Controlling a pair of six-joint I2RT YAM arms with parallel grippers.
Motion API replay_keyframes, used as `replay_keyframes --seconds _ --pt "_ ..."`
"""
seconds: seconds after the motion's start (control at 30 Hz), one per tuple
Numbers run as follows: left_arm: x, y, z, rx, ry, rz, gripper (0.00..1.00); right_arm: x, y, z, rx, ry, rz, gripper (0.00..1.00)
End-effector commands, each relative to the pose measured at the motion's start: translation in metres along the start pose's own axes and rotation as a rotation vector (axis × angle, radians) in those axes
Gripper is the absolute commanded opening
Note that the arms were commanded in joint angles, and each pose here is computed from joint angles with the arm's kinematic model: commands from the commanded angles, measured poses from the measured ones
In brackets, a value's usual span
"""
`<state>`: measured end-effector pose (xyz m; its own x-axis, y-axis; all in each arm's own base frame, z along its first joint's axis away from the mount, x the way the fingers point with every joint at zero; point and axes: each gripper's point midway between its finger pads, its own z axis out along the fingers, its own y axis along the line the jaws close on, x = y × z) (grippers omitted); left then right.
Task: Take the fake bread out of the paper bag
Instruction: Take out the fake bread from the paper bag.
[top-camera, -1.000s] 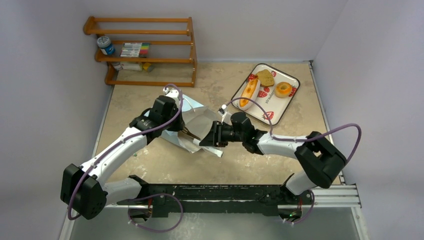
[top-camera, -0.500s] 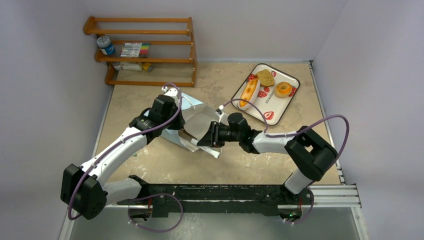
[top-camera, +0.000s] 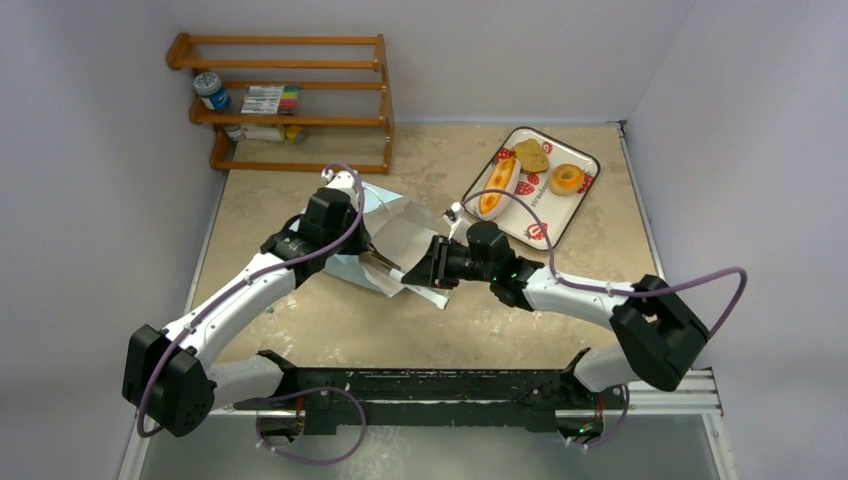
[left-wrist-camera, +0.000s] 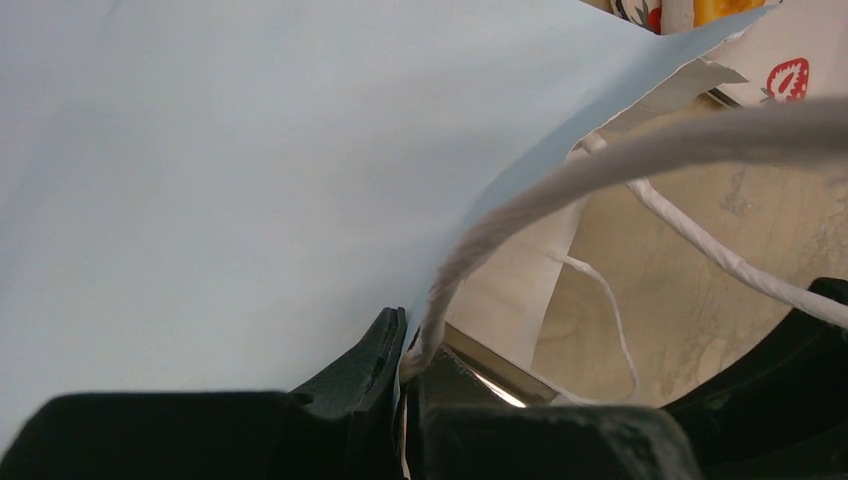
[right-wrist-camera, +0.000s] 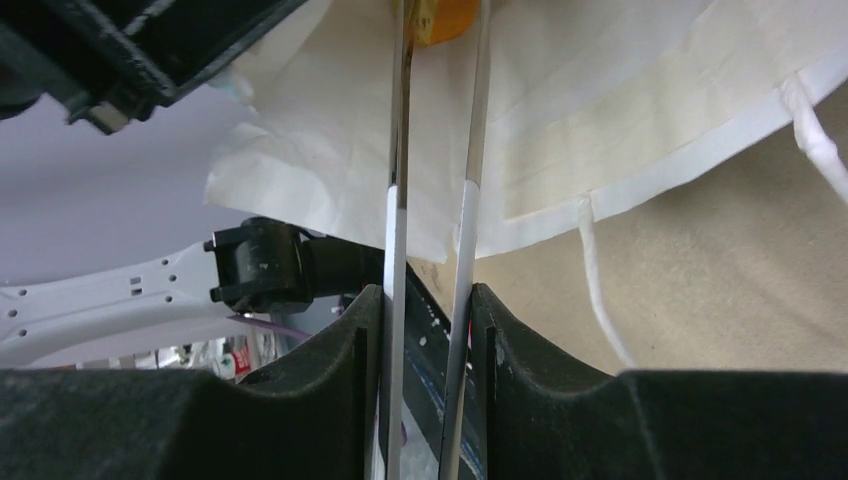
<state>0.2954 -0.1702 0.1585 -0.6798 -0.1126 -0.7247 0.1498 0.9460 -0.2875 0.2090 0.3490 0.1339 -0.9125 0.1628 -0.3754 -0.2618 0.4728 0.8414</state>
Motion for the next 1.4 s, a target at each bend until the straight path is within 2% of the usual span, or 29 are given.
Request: replay_keyframes --seconds 0.0,0.37,0.63,0.7,0.8,0.9,1.13,1.37 --pt "-0.019 -0.002 0.008 -0.008 -0.071 -0.029 0.0 -0.013 0.01 -0.013 0.01 -0.074 -0.045 0.0" --pt "-0.019 -0.003 0.016 0.002 -0.089 -0.027 0.0 -0.013 -0.007 -0.035 0.091 -0.109 -0.025 0.0" --pt "-0.013 0.002 0.013 -0.011 -0.079 -0.013 0.0 -0.013 -0.007 -0.034 0.091 -0.093 -0.037 0.0" --pt "-0.01 0.003 0.013 -0.011 -0.071 -0.009 0.0 -0.011 -0.009 -0.027 0.103 -0.053 -0.066 0.08" --pt "-0.005 0.003 0.012 -0.002 -0.061 -0.005 0.0 -0.009 -0.012 -0.014 0.096 -0.016 -0.07 0.27" --pt "-0.003 0.005 0.011 -0.005 -0.056 -0.005 0.0 -0.01 -0.01 -0.004 0.07 -0.001 -0.065 0.37" --pt "-0.003 0.004 0.009 -0.004 -0.044 -0.004 0.0 -0.006 -0.001 0.013 -0.023 0.044 -0.018 0.44" --pt "-0.003 0.006 0.008 -0.018 -0.039 0.0 0.0 -0.002 -0.003 0.004 -0.032 0.051 0.006 0.44"
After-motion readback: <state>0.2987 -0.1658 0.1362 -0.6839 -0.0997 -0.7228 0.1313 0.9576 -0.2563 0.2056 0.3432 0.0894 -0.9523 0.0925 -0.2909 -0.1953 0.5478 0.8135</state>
